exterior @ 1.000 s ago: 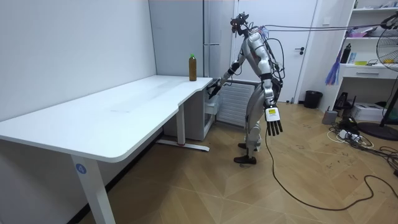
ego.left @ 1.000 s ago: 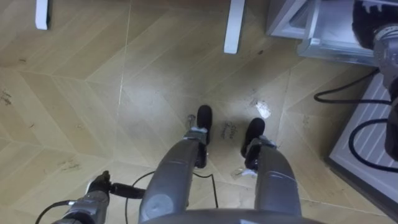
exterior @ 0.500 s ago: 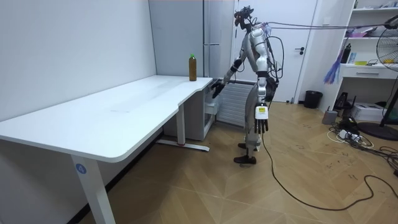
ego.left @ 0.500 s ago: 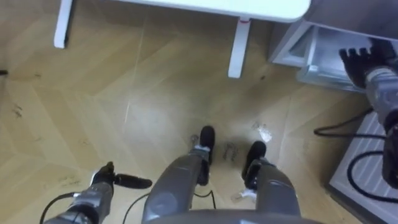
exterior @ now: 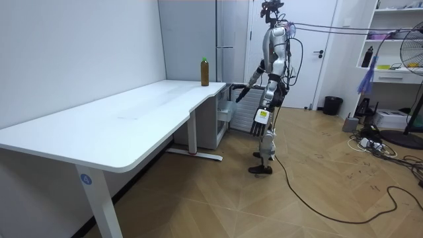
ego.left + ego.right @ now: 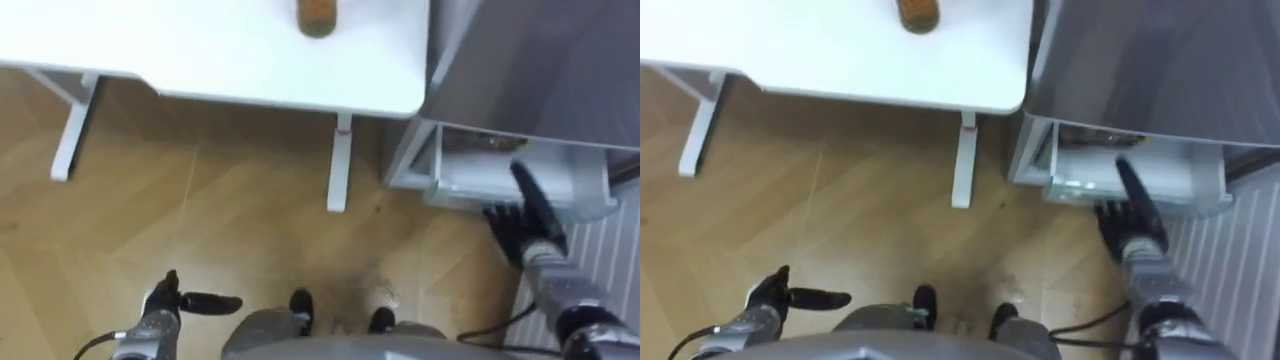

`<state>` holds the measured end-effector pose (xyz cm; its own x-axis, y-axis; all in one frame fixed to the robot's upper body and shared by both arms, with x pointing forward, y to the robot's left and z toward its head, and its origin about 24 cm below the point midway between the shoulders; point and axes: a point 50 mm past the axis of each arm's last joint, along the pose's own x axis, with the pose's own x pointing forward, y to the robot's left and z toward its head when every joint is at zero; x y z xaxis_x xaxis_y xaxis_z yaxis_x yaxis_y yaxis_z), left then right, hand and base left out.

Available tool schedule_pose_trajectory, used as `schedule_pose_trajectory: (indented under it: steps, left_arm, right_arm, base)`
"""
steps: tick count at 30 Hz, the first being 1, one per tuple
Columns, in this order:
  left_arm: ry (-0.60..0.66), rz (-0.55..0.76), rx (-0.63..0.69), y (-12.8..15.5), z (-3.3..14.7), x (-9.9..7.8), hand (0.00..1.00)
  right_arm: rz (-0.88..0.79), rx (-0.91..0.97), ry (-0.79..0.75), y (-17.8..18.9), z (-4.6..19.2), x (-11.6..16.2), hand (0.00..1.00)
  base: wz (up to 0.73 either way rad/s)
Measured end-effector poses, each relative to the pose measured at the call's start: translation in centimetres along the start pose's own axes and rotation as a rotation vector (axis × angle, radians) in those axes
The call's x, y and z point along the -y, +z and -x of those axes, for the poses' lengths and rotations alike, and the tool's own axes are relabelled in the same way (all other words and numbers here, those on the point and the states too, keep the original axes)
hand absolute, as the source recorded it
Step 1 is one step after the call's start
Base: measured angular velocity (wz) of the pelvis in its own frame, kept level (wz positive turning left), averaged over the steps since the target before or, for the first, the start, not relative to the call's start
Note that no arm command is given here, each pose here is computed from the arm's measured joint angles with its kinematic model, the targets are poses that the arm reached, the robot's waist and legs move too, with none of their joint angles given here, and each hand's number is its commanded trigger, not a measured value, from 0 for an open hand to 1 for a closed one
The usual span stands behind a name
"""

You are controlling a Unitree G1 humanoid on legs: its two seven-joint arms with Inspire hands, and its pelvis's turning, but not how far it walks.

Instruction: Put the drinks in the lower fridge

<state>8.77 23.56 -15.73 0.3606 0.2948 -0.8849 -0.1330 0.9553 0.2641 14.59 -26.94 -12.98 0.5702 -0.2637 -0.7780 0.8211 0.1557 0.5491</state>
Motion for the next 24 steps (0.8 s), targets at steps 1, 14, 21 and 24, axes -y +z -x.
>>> schedule_pose_trajectory:
  steps: [1, 14, 21, 24]
  left_arm:
    - [-0.001, -0.006, -0.002, -0.1, 0.0, 0.2, 0.0]
    - [0.084, 0.115, -0.085, -4.3, 1.0, -1.4, 0.0]
    - [0.1, 0.119, -0.135, -5.9, 1.4, -1.5, 0.0]
    - [0.106, 0.092, -0.146, -6.2, 1.4, -1.7, 0.0]
  right_arm:
    - [0.006, 0.001, -0.023, -0.1, 0.3, 0.9, 0.0]
    - [0.012, -0.034, -0.231, -2.3, 2.6, 7.9, 0.0]
    - [0.429, -0.177, -0.313, -3.2, 3.9, 10.5, 0.0]
    - [0.753, -0.293, -0.319, -3.6, 4.2, 11.1, 0.0]
  base:
    - [-0.12]
    - [-0.04]
    - [0.01]
    - [-0.04]
